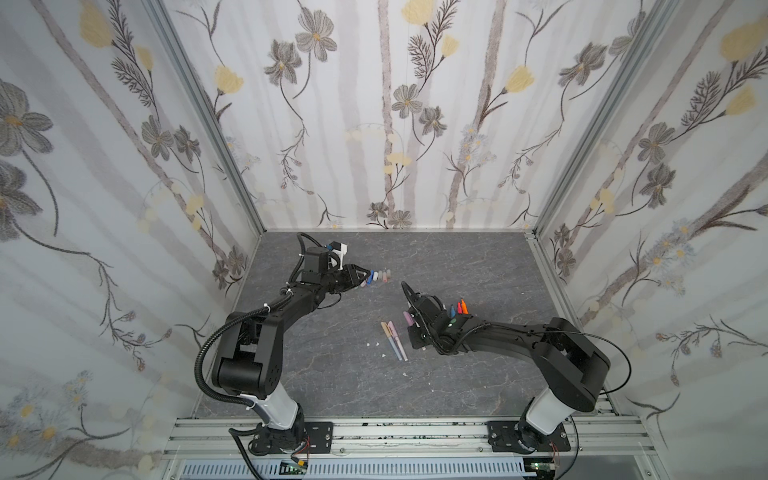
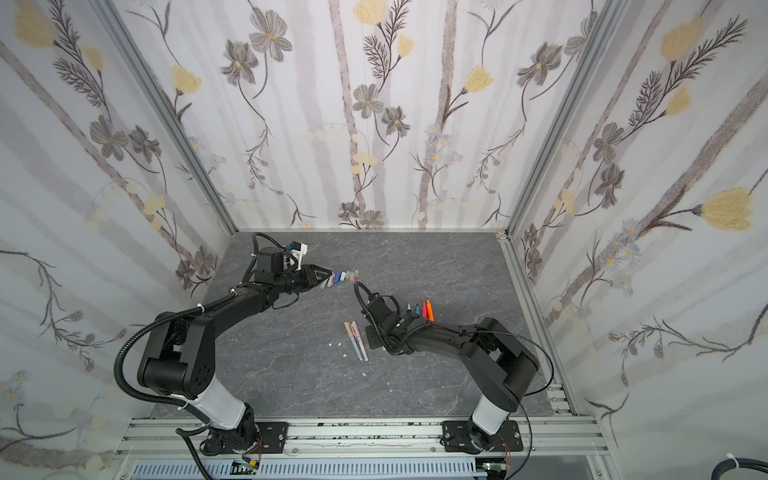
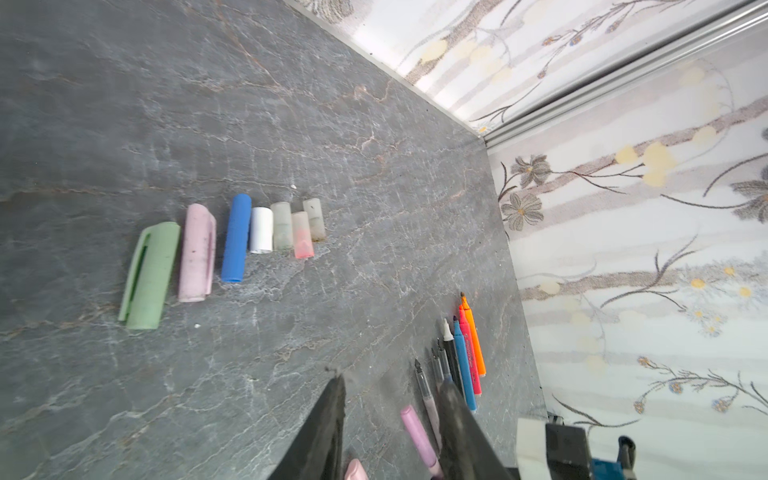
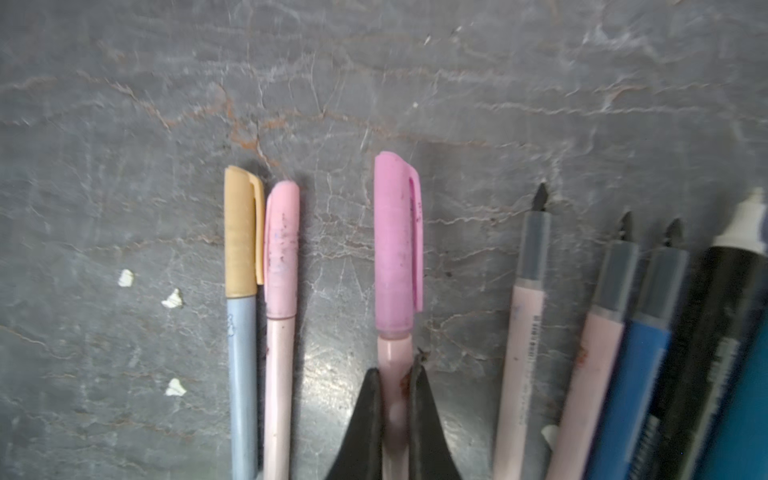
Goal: Open the pen caps
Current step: 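Close the right gripper on the pink-capped pen and lift it while the left approaches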
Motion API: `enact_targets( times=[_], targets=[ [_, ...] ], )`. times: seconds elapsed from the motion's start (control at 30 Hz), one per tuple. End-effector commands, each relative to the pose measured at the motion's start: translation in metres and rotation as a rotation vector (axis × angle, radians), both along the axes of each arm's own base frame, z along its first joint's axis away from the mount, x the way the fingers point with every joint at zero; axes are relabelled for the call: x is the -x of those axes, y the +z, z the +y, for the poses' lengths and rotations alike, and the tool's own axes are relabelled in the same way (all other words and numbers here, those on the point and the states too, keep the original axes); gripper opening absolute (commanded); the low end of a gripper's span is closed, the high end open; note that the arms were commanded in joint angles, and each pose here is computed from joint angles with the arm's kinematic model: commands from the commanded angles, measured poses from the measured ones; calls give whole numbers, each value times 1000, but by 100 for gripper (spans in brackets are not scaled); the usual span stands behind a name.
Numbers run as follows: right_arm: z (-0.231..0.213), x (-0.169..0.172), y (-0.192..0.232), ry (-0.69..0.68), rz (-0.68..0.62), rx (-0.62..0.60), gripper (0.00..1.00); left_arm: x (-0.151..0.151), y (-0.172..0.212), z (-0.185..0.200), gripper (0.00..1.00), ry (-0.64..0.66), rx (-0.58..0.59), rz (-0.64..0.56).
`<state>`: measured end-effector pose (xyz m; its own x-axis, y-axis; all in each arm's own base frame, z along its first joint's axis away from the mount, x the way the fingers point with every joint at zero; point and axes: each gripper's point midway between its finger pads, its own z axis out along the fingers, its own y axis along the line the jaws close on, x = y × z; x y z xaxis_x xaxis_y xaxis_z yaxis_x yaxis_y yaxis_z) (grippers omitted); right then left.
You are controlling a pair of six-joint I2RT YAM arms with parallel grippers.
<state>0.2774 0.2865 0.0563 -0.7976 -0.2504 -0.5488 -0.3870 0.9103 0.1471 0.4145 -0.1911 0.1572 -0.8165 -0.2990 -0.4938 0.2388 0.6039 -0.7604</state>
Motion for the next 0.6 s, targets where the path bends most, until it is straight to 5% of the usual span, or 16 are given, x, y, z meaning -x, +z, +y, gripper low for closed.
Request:
enact_targets(
  times=[0.0, 0.23, 0.57],
  targets=[
    [-3, -5, 13, 6, -19, -39, 0, 8, 9, -13, 38, -37, 30, -22],
    [-4, -21, 62, -4, -83, -222, 0, 33, 14, -42, 40, -122, 55, -16],
    [2, -23, 72, 11, -92, -281, 0, 51, 32, -87, 42, -231, 141, -32]
  ],
)
